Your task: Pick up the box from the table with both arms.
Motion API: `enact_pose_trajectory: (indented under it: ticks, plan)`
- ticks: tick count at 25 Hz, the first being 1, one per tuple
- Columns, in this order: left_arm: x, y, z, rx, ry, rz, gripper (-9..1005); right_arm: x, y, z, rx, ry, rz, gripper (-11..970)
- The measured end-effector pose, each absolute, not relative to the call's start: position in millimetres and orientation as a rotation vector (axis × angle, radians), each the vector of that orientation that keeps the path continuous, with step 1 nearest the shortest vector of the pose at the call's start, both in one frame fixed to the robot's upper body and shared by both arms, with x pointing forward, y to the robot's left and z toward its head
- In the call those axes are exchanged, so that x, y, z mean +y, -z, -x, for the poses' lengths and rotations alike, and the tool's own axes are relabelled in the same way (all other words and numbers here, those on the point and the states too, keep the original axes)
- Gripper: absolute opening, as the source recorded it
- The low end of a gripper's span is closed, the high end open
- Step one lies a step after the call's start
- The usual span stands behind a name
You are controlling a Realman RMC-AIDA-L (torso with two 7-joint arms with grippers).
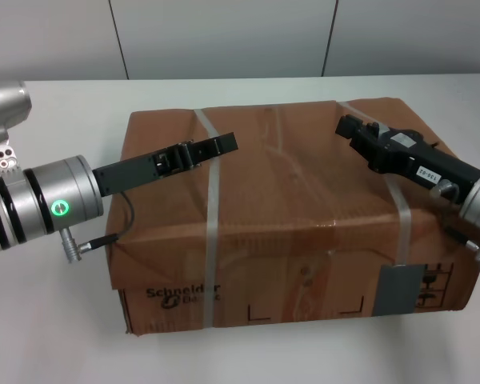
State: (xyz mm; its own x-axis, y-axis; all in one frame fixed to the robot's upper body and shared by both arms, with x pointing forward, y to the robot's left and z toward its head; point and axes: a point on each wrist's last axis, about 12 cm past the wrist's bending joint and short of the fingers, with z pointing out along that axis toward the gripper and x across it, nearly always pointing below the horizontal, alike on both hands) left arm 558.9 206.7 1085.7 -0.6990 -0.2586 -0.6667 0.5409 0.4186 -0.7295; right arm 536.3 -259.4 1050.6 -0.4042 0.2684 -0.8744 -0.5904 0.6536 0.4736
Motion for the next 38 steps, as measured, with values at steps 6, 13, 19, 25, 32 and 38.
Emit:
enact_pose_trajectory:
  ticks: [6, 13, 19, 25, 32, 38]
  plan:
    - [206.7, -1085.5, -558.8, 1.927, 1.355, -0.243, 109, -259.4, -1050.6, -536.3, 1.752, -0.957, 0.261, 98]
    - [206.9, -1085.2, -558.9, 1.927, 1.351, -0.244, 109, -259.4, -1050.7, -536.2, 1.752, -0.957, 0.261, 98]
    - [206.8, -1084.9, -559.0, 1.927, 1.349, -0.243, 109, -260.1, -1053.2, -535.9, 1.733, -0.97, 0.261, 98]
    - [206.4, -1084.7, -559.0, 1.927, 1.347, -0.243, 109, -261.9, -1053.6, -535.8, 1.729, -0.967, 0.252, 98]
    - [206.4, -1085.3, -559.3, 1.925, 1.347, -0.243, 109, -262.1, -1053.6, -535.7, 1.729, -0.966, 0.252, 98]
    - [206.4, -1085.4, -559.4, 1.924, 1.347, -0.243, 109, -262.2, -1053.6, -535.6, 1.729, -0.966, 0.252, 98]
